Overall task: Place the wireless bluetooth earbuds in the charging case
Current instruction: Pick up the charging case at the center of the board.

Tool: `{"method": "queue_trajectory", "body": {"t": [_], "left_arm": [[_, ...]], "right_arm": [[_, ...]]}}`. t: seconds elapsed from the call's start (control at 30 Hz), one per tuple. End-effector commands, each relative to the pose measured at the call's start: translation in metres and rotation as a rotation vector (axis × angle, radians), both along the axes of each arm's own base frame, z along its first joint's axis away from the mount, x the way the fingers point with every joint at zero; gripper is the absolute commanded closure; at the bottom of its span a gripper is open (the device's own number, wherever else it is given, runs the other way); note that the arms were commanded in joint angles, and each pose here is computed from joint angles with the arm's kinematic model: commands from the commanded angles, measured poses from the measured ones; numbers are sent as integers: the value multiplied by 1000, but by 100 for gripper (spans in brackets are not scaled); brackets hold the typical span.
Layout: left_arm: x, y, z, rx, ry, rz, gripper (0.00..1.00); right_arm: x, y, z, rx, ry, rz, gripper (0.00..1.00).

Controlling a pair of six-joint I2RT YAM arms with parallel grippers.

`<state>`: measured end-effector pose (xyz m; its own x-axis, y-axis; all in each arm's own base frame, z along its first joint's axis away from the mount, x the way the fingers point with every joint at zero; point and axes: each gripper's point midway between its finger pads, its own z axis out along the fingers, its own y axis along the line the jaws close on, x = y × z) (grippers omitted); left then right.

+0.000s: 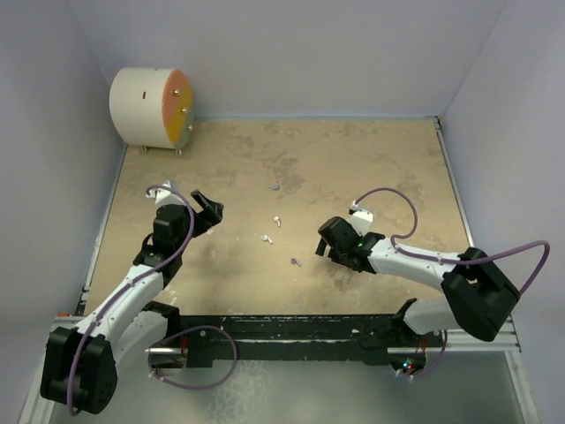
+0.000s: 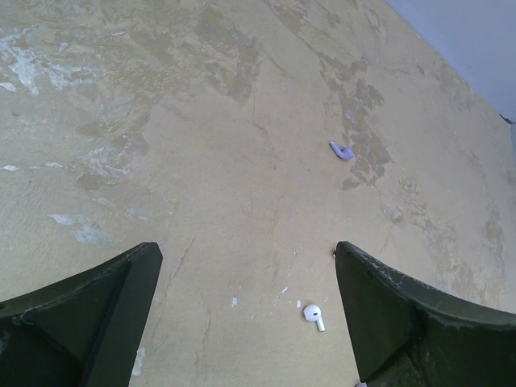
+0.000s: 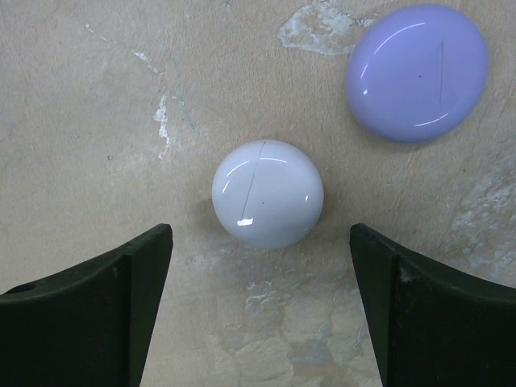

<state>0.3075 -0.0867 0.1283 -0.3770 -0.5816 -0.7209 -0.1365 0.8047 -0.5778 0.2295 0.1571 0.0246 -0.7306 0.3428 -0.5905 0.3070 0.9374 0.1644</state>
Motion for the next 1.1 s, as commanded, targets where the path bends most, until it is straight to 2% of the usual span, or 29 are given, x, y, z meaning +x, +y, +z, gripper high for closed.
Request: {"method": "queue_trajectory", "body": {"t": [0.0,0.37,0.77,1.07], "left_arm": [[4,-4,6,-6,-41,-15,11],[1,-2,1,-1,-31,-10,11],[0,-2,-2,-6,-27,-9,11],[-3,-2,-4,-9,-24,-8,11]], "right_arm": [[15,9,12,-2,-46,1,8],[37,28,16,-20,-73,49,9],[26,35,13,28,-53,104,9],[19,33,-5,-15,-3,128,18]]}}
